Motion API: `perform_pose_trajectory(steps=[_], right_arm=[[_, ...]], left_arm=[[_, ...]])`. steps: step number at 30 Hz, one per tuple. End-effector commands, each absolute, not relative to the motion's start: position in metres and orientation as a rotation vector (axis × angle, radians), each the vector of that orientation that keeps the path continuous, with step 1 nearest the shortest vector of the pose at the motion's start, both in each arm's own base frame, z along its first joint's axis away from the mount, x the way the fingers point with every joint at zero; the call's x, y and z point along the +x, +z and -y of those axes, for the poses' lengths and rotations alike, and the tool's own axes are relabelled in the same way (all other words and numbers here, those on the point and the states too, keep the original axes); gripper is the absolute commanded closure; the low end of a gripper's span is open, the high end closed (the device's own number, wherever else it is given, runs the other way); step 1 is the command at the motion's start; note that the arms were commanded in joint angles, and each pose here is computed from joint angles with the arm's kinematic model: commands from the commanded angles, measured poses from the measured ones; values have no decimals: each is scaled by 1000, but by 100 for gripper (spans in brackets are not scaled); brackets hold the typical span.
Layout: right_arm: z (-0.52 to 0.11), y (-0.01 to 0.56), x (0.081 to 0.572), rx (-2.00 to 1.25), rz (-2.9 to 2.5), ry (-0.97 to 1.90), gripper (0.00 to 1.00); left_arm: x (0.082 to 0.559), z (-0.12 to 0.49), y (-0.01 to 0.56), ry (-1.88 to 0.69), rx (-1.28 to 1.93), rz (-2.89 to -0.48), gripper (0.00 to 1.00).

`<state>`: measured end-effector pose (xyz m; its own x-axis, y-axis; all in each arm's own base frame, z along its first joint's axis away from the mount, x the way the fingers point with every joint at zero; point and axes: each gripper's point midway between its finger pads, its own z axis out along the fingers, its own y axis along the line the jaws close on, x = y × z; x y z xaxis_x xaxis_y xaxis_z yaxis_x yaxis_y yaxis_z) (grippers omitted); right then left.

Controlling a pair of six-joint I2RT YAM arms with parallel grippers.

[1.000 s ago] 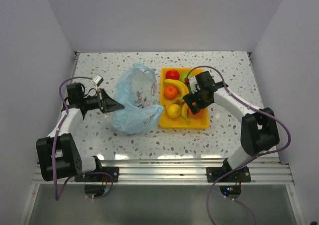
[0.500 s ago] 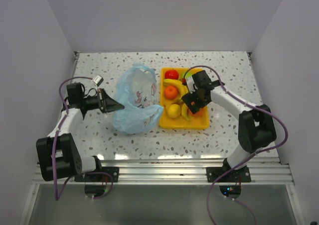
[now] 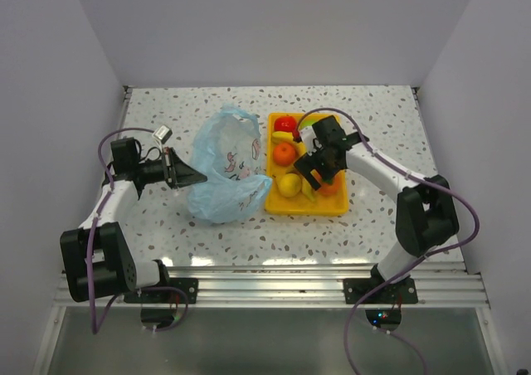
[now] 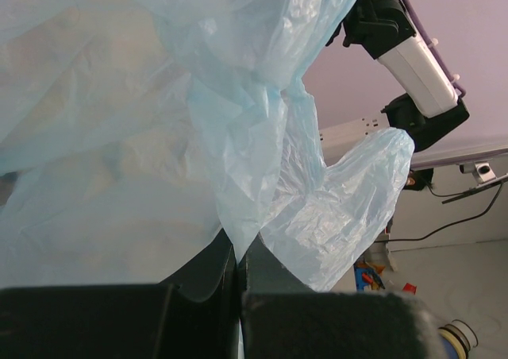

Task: Place the fake fruits into the plastic bag and tie a complex knot

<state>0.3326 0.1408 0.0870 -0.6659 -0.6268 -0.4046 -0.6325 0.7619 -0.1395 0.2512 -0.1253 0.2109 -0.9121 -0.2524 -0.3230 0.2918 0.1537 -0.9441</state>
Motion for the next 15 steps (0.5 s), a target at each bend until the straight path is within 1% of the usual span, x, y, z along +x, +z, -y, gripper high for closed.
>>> perform_pose_trajectory(steps=[1,6,13,15], right_arm=[[-142,85,336,-1009,-2527,18,1],[-138,60,332,-1062,-2576,-1,1],[-135,54,334,-1078,-2586,-27,1],[-135,57,334,-1080,-2583,-27,4]], left_arm=[[248,123,220,-1816,105,-1987,100],[248,123,221,-1810,109,-1985,100],[248,123,219,-1806,105,-1988,100],[248,124,219,-1810,106,-1988,100]])
